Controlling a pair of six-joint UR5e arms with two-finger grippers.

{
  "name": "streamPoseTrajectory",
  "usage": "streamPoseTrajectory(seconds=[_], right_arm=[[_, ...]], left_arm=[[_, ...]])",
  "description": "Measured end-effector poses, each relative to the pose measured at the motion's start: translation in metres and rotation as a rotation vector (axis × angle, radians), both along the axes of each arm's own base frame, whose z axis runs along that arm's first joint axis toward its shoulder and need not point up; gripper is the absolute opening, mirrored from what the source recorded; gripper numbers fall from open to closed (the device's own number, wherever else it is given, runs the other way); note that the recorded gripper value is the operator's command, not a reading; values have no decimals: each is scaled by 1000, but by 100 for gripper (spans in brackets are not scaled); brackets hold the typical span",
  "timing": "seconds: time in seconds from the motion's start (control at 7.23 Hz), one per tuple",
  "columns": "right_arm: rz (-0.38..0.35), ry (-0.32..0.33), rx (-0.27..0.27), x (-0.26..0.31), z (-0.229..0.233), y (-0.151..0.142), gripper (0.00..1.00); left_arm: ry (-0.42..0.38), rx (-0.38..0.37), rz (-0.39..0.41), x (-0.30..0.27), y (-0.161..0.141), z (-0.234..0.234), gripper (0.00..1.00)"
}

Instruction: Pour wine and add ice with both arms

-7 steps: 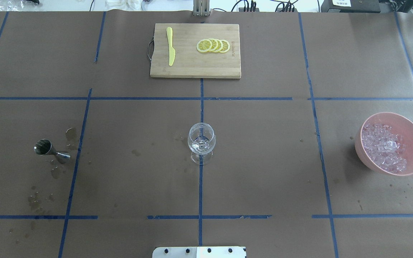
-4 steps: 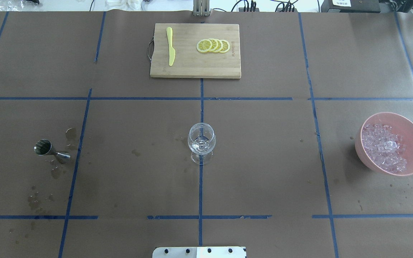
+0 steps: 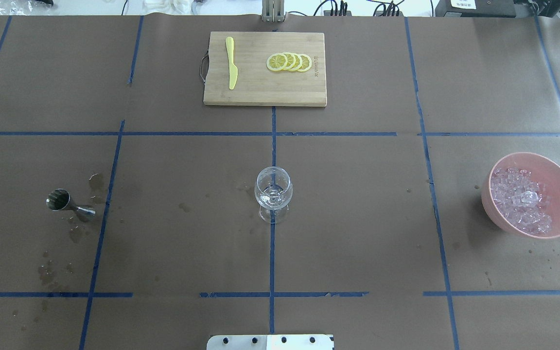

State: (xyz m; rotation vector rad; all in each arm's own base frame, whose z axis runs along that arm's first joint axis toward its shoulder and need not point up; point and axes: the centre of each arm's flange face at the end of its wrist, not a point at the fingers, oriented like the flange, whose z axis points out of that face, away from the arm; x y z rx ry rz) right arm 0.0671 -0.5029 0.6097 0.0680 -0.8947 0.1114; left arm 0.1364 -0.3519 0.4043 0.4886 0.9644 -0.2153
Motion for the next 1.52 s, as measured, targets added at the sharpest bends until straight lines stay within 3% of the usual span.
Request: streamPoseTrajectory(seconds=[0.42, 0.97, 1.52], right_arm=[[18, -21, -29, -6, -7, -2, 100], [20, -17, -16, -7, -12, -3, 100], [30, -23, -3, -8, -27, -2, 100]], left_arm=[[19, -13, -117, 67, 46, 14, 98], [-57, 46, -264, 144, 103, 33, 98], [-116, 141, -387, 194, 117, 88, 98]])
